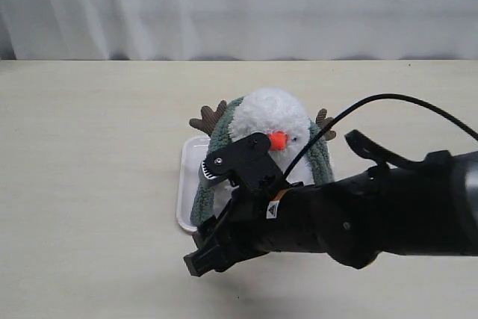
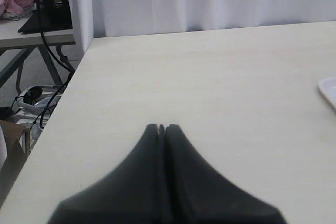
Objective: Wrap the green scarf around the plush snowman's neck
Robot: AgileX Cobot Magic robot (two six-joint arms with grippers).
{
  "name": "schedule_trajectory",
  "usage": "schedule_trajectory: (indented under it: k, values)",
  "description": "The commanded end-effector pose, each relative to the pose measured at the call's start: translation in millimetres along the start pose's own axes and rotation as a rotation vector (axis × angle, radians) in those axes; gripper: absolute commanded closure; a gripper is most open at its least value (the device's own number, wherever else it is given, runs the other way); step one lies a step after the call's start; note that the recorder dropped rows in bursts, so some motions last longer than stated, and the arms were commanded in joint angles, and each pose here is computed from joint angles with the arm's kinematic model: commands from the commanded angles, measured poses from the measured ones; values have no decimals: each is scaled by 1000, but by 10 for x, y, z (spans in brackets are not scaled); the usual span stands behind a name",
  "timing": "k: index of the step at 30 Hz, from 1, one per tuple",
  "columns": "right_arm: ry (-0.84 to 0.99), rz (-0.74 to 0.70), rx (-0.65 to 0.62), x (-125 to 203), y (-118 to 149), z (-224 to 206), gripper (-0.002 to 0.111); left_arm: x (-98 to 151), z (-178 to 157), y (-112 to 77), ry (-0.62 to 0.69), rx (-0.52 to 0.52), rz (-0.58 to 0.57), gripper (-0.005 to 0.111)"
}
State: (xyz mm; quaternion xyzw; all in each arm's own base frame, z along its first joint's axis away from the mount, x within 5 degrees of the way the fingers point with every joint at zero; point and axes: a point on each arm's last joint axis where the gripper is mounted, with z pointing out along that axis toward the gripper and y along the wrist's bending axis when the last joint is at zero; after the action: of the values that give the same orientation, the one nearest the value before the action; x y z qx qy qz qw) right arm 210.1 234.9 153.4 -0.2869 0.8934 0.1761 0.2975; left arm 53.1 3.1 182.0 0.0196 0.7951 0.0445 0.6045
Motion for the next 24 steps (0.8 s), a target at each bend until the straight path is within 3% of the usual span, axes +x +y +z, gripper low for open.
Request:
schedule_trajectory:
  k: [1,8,17,24]
  values:
    - [-58,-4,14,-110,-3,103,45,-3,2,0,-12,-1,-5,107]
    - [-97,61,1,-369,51,259,45,-3,2,0,-12,-1,-5,107]
    - [-18,128,0,-277,48,425,45,-3,2,0,-12,-1,-5,107]
    - [-66,167,48,-259,-51,565,45,-3,2,0,-12,-1,-5,107]
